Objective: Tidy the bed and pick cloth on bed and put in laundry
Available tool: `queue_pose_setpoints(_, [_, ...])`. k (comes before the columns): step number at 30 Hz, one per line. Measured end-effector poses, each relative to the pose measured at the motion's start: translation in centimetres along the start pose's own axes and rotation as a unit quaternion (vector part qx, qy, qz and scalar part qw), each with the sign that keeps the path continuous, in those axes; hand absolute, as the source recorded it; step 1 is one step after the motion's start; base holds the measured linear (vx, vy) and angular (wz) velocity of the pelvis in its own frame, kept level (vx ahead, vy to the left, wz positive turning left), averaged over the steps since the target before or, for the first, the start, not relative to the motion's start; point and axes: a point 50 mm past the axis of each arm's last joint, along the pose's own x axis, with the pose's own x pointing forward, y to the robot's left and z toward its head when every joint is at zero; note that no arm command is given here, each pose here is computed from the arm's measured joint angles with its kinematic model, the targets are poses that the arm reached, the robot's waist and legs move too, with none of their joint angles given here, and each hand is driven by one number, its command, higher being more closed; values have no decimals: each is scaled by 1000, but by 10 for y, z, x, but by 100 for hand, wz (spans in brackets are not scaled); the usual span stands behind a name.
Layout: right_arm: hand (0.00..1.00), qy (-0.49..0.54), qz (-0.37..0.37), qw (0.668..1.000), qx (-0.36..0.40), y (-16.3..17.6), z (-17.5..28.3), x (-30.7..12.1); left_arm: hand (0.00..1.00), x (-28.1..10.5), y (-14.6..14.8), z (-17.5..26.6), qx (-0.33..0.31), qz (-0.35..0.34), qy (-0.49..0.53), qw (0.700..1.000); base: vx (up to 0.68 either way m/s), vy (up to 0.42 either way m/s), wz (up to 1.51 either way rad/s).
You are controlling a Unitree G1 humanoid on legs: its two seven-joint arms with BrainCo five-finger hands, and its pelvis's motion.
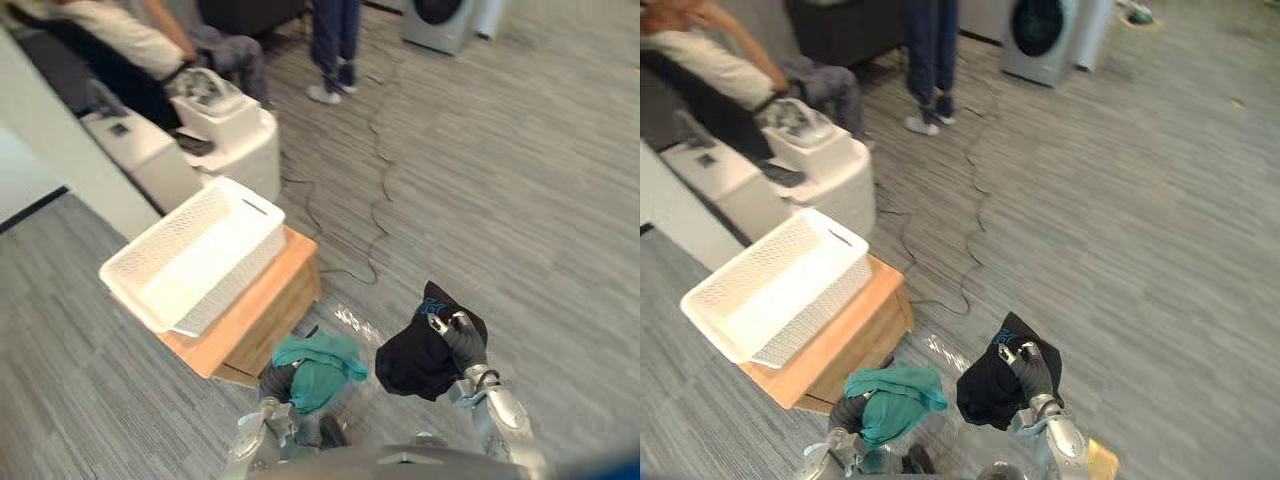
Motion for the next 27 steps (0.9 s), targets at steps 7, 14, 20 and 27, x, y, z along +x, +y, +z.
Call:
queue_pose_setpoints(7, [100,-17,-18,1000,0,9,5,-1,100,6,10,9,34,-16,26,999,324,-276,166])
queue_pose_setpoints(14, [100,-45,-29,998,-14,4,18,7,100,-5,-3,-17,40,-41,77,995,201,-233,87])
queue_pose_setpoints(20, [100,-63,-55,996,-24,0,29,7,100,-16,-9,-31,19,-76,92,993,109,5,40])
queue_pose_setpoints(27, [100,-73,-51,996,-30,0,38,18,100,-7,-15,-20,23,-96,65,993,179,134,1])
